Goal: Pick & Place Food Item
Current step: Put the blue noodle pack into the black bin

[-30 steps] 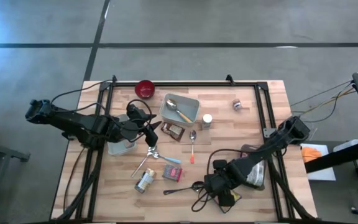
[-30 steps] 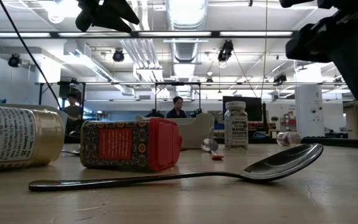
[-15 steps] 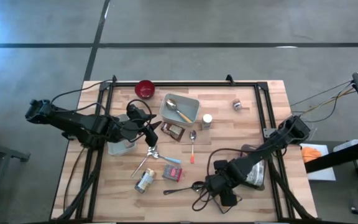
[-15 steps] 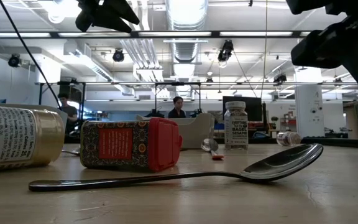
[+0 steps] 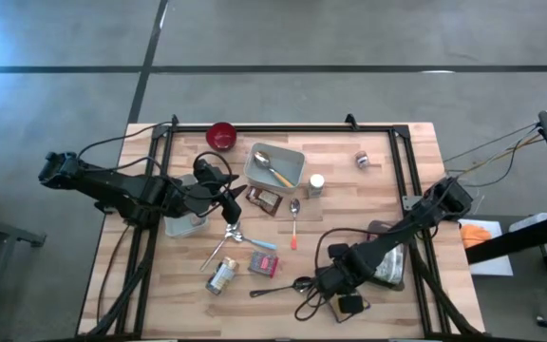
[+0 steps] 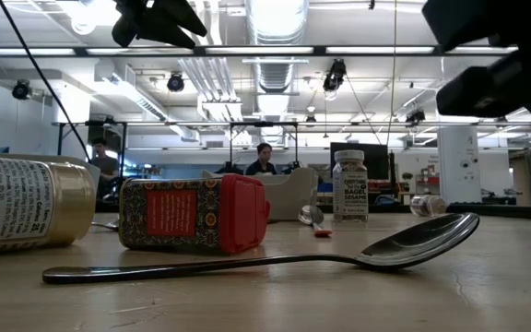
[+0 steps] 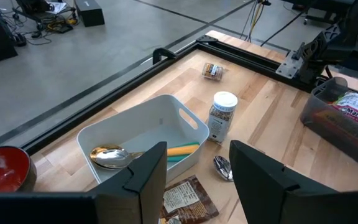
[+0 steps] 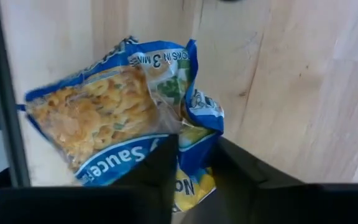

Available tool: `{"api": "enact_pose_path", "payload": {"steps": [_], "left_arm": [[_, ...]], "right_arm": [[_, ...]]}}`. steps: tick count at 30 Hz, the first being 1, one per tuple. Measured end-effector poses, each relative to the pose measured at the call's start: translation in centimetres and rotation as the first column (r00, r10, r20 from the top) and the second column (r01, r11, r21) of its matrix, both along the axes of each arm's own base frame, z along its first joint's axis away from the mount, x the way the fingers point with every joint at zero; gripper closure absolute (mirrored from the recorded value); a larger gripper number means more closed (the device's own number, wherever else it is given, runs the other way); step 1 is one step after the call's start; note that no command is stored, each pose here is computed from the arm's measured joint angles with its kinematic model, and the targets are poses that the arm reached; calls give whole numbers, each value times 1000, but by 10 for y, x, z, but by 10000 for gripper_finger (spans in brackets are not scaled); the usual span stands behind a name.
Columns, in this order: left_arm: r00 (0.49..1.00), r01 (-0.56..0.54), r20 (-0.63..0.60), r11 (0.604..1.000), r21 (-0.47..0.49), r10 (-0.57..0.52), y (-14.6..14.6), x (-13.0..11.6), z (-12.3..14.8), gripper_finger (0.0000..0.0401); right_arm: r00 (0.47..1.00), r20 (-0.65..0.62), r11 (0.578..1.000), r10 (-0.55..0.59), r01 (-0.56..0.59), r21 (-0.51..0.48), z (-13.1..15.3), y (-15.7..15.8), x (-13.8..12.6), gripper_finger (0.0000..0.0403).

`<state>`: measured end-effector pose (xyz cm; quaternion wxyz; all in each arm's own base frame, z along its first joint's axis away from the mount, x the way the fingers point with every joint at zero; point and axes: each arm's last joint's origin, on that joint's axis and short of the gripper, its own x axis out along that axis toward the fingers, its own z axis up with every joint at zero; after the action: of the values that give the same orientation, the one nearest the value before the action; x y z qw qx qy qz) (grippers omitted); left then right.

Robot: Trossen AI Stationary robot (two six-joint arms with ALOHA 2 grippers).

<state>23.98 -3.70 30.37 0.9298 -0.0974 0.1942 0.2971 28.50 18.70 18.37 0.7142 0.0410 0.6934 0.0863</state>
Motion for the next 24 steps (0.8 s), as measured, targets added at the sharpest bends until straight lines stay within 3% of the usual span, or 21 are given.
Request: {"api": "enact_pose_path", "payload": {"steps": [5, 14, 24], "left_arm": [[1000, 0, 0, 1000, 0, 0, 0, 0, 0, 222], [1000, 0, 0, 1000, 0, 0, 0, 0, 0, 222], [1000, -1, 0, 1000, 0, 1, 0, 0, 0, 222]], "right_arm": [[1000, -8, 1000, 27, -27, -10, -5, 1, -1, 387], [998, 45, 999, 42, -41, -34, 6, 8, -3, 394], [993, 89, 984, 74, -59, -167, 34, 20, -12, 395]]}}
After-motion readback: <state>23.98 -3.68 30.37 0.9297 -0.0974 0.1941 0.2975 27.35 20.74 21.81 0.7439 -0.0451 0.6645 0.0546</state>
